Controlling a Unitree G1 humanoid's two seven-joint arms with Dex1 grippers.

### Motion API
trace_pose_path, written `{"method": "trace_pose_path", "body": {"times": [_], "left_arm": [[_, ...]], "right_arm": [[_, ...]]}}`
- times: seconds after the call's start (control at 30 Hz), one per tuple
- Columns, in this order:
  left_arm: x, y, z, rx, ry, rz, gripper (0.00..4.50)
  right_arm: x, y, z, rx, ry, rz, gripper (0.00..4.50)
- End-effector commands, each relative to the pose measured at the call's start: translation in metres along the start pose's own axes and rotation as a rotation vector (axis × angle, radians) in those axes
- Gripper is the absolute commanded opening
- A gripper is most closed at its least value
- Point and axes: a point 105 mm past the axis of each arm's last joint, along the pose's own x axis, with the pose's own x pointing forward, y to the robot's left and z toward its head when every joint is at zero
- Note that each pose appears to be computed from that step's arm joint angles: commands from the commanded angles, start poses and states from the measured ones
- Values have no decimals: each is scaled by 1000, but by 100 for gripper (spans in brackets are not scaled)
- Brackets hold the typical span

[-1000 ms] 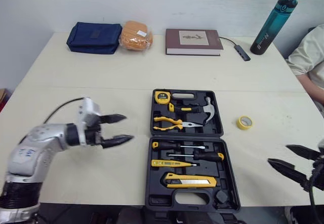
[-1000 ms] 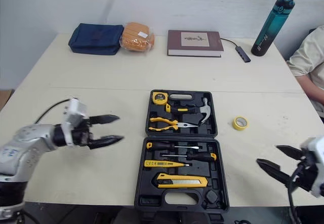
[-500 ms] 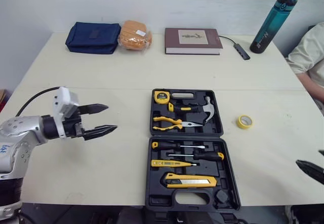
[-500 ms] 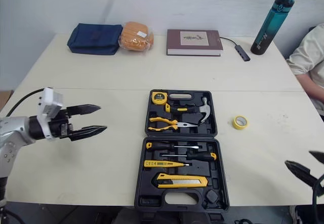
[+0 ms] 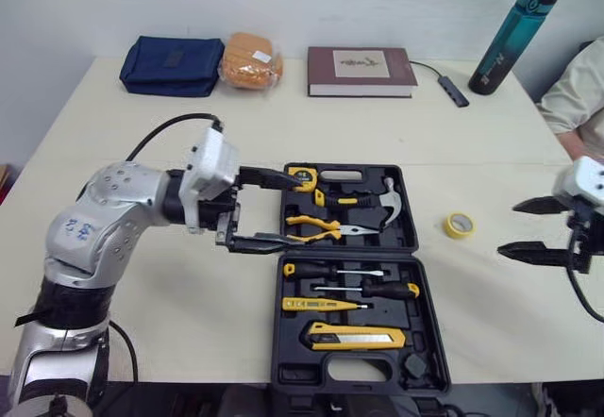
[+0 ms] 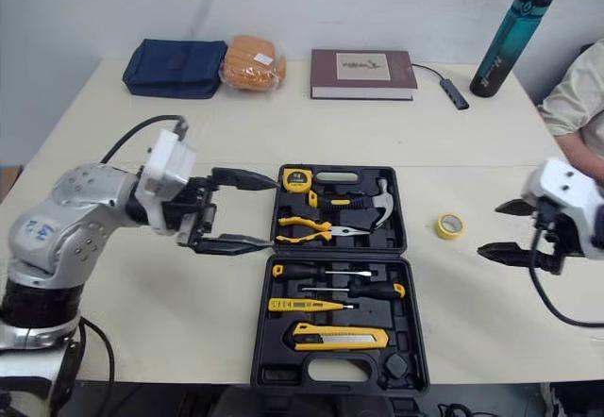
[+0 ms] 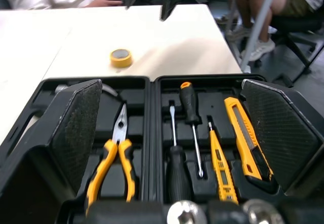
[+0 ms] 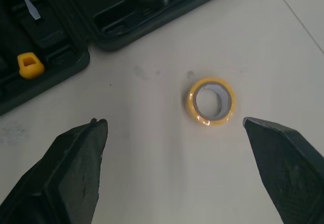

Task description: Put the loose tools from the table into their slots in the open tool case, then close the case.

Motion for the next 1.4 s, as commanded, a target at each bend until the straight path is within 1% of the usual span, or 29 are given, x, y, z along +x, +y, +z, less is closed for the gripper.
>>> {"method": "trace_pose_path", "body": {"times": [0.03,0.17,0.27,0.33,0.4,0.43,1.0,1.07,1.17,1.2,1.23,1.33,1.4], "left_arm": [[7,-1,6,7,-35,-25,448],[17,-6,7,-17,-79,-56,448],[24,-6,6,-11,-87,-59,448],[27,-7,5,-8,-87,-57,450],[28,-7,4,-8,-87,-54,450],[28,-8,4,-9,-88,-53,450],[33,-9,3,5,-93,-48,450],[33,-9,3,7,-92,-49,450],[33,-9,3,7,-90,-49,450],[33,-9,2,7,-90,-50,450],[33,-10,2,6,-89,-52,450],[34,-12,1,0,-89,-62,450],[35,-14,-1,-5,-88,-68,450]], "right_arm": [[10,-13,-2,-25,82,-2,450],[27,-12,-7,-84,181,87,450],[43,-25,-3,-104,174,64,450],[50,-27,-1,-118,172,77,395],[52,-26,-1,-137,179,97,313],[54,-25,-1,-147,183,104,262],[84,-35,7,-192,210,145,262],[85,-35,7,-197,213,151,206],[85,-36,7,-203,213,149,82],[84,-36,7,-204,212,150,28],[83,-35,7,-206,212,150,7],[73,-33,11,-245,197,153,7],[58,-17,26,-295,109,224,7]]}}
